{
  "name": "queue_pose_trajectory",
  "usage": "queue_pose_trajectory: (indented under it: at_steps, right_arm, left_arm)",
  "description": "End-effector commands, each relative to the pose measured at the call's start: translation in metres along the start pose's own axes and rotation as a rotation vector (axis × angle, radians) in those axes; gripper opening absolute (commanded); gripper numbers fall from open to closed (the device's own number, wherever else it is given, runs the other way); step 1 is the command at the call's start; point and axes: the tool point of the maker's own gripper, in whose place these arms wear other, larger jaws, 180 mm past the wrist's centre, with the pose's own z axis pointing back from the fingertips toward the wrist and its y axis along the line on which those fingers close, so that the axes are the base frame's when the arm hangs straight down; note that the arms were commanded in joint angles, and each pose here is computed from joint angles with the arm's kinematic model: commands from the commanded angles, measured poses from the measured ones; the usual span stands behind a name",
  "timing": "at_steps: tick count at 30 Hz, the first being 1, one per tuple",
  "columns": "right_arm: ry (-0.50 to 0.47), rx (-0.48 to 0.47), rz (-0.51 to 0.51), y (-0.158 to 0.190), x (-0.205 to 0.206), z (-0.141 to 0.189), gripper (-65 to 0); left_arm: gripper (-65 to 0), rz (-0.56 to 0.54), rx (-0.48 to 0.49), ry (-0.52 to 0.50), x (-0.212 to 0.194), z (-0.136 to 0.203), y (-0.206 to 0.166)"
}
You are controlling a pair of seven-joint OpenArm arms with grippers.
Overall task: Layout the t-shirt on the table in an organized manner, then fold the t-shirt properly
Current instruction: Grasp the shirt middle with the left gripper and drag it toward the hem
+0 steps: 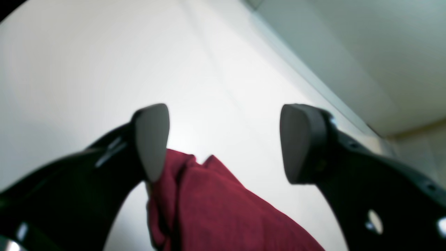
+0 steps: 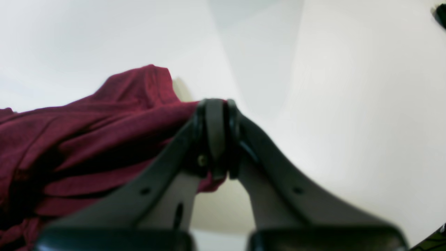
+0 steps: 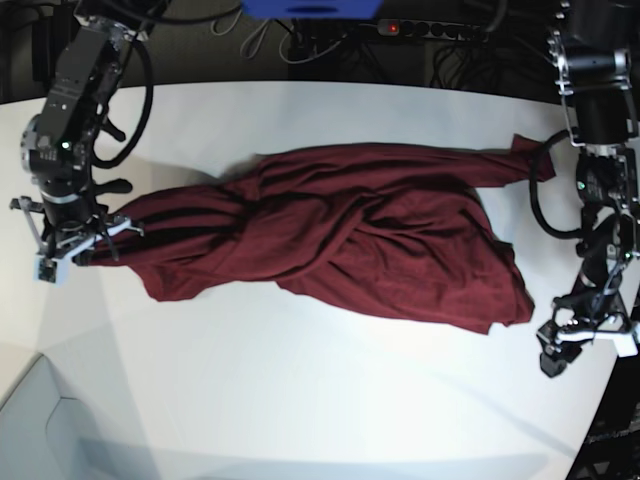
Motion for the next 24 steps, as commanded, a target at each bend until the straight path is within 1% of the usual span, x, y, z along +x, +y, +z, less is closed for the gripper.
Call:
queue_pose_trajectory:
  at_steps: [1, 4, 6, 9, 12, 15, 17, 20, 24]
  right_arm:
    - [-0.053, -0.002, 0.004, -0.001, 0.015, 0.002, -65.0]
    - [-0.051, 0.001, 0.002, 0.001, 0.014, 0.002, -65.0]
    - [-0.047, 0.008, -0.011, 0.004, 0.012, 0.002, -65.0]
    - [-0.043, 0.012, -0.017, 0.007, 0.010, 0.002, -65.0]
    - [-0.041, 0.014, -0.019, 0.008, 0.009, 0.003, -65.0]
    - [-0.039, 0.019, -0.026, 0.010, 0.008, 0.003, -65.0]
    - [-0.039, 0.019, -0.026, 0.010, 0.008, 0.003, -65.0]
    - [-0.037, 0.020, -0.027, 0.011, 0.008, 0.003, -65.0]
    - [-0.036, 0.020, -0.027, 0.011, 0.007, 0.003, -65.0]
  left_arm:
    - [-16.5, -0.021, -0.057, -0.027, 0.007, 0.008, -0.020]
    - [-16.4, 0.000, -0.155, -0.025, -0.019, 0.029, -0.061]
    - [-16.4, 0.025, -0.212, 0.010, -0.045, 0.037, -0.087]
    - [-16.4, 0.029, -0.291, 0.126, -0.100, 0.049, -0.122]
    - [-16.4, 0.008, -0.387, 0.269, -0.160, 0.063, -0.162]
    - [-16.2, -0.021, -0.451, 0.374, -0.203, 0.080, -0.188]
    - [-16.1, -0.033, -0.484, 0.413, -0.219, 0.088, -0.200]
    - [-16.0, -0.044, -0.503, 0.434, -0.226, 0.093, -0.206]
    - [-16.0, -0.132, -0.479, 0.430, -0.233, 0.091, -0.197]
